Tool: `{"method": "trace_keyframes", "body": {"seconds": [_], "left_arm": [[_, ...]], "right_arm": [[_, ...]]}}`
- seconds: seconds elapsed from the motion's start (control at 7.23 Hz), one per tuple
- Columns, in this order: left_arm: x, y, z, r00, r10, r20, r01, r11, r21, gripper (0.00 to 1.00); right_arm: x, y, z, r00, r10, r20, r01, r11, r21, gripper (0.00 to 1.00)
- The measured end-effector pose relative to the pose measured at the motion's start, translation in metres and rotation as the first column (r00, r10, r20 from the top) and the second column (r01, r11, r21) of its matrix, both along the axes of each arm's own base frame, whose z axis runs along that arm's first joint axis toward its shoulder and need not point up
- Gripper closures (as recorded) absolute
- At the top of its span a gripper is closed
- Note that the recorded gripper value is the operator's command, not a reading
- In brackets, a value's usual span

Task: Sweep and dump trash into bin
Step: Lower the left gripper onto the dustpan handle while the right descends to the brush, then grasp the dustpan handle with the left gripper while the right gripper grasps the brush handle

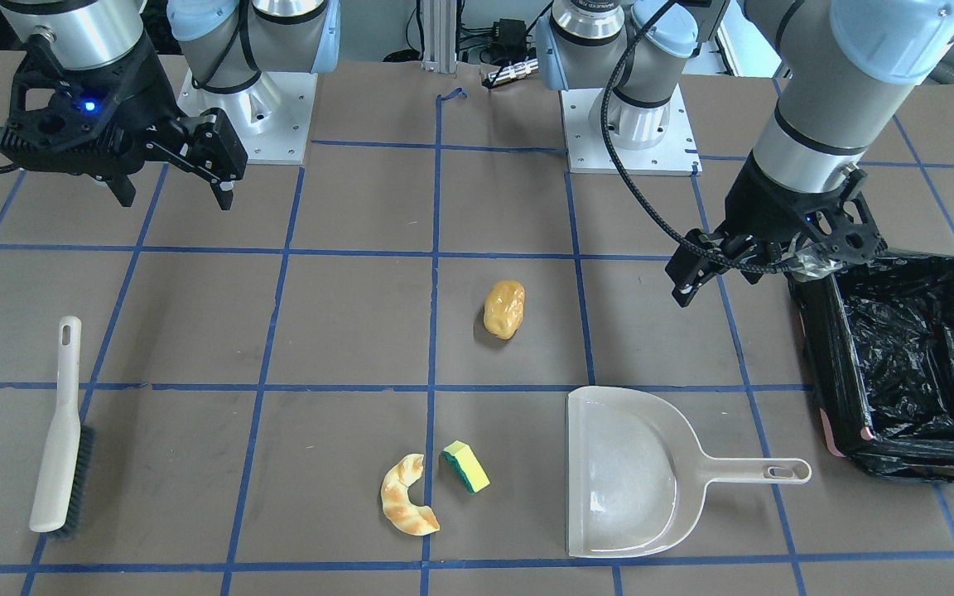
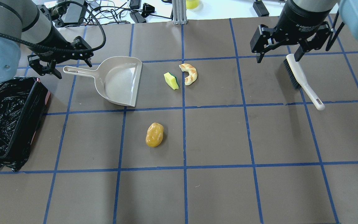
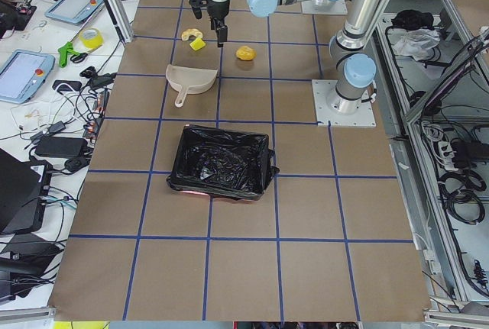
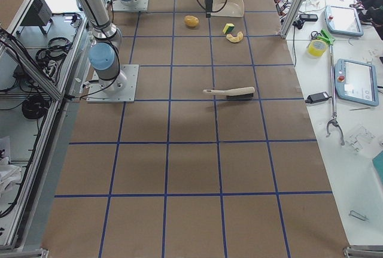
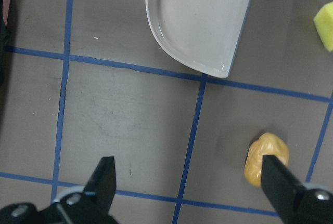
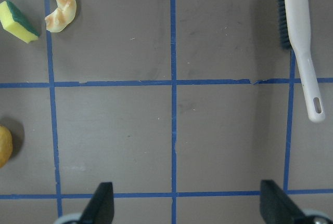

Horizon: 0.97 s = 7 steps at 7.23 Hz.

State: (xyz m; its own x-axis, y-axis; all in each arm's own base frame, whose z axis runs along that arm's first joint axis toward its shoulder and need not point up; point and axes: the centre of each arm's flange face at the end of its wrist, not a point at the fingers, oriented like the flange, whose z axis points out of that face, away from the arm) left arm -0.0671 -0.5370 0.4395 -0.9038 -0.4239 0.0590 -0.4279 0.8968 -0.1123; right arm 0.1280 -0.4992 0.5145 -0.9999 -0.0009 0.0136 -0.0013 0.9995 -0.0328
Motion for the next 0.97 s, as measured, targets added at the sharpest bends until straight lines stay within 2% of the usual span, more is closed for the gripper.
{"method": "trace_keyframes", "body": {"seconds": [0.14, 0.28, 0.41, 0.69, 0.83, 0.97], "left_arm": [[0.003, -0.008, -0.005, 0.995, 0.099, -0.011, -0.099, 0.995, -0.026, 0.00], [0.006, -0.017, -0.012, 0.979, 0.202, -0.027, -0.203, 0.978, -0.048, 0.00], [0.012, -0.027, -0.024, 0.947, 0.319, -0.029, -0.320, 0.946, -0.045, 0.00], [0.025, -0.047, -0.041, 0.857, 0.514, -0.025, -0.514, 0.854, -0.076, 0.00], [0.030, -0.056, -0.052, 0.824, 0.567, -0.023, -0.566, 0.820, -0.084, 0.00], [0.036, -0.066, -0.065, 0.804, 0.595, -0.010, -0.593, 0.799, -0.101, 0.00]], "right_arm": [[-0.021, -0.007, -0.008, 1.000, 0.023, -0.002, -0.023, 1.000, 0.017, 0.00], [-0.054, -0.012, -0.021, 0.999, 0.039, 0.003, -0.039, 0.998, 0.042, 0.00], [-0.088, -0.015, -0.039, 0.998, 0.062, 0.009, -0.062, 0.996, 0.063, 0.00], [-0.137, -0.024, -0.096, 0.992, 0.128, -0.015, -0.126, 0.989, 0.083, 0.00], [-0.152, -0.028, -0.130, 0.988, 0.150, -0.023, -0.147, 0.984, 0.098, 0.00], [-0.163, -0.032, -0.160, 0.985, 0.168, -0.040, -0.162, 0.979, 0.124, 0.00]]}}
